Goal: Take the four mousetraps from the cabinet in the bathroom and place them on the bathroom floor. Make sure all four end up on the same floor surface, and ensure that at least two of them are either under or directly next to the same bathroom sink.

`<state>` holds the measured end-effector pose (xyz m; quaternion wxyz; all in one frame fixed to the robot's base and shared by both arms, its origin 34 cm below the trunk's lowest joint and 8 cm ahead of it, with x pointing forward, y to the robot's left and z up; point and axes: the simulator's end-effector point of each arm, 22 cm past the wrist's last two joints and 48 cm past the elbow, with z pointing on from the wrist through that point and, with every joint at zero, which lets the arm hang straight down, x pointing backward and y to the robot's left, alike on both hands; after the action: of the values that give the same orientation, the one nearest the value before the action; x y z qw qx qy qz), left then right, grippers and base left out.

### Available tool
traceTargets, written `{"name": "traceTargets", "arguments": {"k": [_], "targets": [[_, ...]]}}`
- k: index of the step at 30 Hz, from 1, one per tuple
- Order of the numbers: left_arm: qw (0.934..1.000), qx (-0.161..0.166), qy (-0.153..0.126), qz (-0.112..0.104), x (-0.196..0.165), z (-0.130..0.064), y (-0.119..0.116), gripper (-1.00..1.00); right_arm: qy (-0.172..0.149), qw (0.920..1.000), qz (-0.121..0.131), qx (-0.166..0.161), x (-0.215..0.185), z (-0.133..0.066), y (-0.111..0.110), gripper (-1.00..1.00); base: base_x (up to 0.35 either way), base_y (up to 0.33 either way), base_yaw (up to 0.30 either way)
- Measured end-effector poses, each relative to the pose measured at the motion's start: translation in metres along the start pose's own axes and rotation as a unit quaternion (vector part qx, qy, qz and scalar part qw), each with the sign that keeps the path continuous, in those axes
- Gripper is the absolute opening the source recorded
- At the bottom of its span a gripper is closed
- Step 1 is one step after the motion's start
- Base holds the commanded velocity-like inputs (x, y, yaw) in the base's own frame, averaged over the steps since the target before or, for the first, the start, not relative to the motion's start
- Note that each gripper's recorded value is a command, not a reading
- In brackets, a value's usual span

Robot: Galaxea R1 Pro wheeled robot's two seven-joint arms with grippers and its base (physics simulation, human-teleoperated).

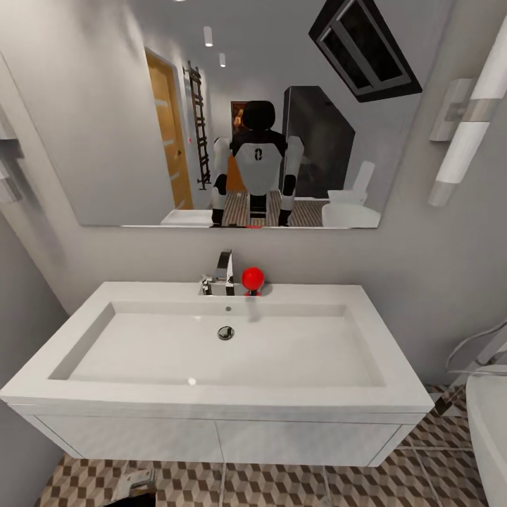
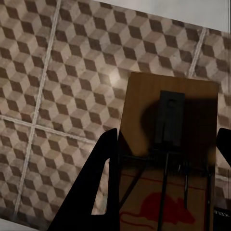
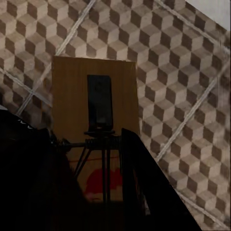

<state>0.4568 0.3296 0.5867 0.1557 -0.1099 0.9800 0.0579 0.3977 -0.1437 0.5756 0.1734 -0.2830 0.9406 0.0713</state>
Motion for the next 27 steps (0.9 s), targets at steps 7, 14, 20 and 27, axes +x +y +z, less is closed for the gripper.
{"name": "traceTargets", "arguments": {"k": [7,14,20,27], "targets": [[0.9994,-0.017,0.029,0.002,0.015,-0.001,0.000,-1.00,0.074,0.9829,0.043,0.163,0.024,-0.012,-0.059,-1.00,0.000,0.000,0.000],[0.9967,-0.069,0.042,0.009,0.022,-0.005,0.012,-1.00,0.076,0.9772,0.090,0.176,0.021,-0.013,-0.068,-1.00,0.000,0.000,0.000],[0.9964,-0.077,0.036,0.007,0.019,-0.004,0.020,-1.00,0.073,0.9774,0.092,0.176,0.019,-0.013,-0.068,-1.00,0.000,0.000,0.000],[0.9963,-0.077,0.037,0.006,0.020,0.003,0.018,-1.00,0.068,0.9787,0.090,0.171,0.018,-0.005,-0.065,-1.00,0.000,0.000,0.000]]}}
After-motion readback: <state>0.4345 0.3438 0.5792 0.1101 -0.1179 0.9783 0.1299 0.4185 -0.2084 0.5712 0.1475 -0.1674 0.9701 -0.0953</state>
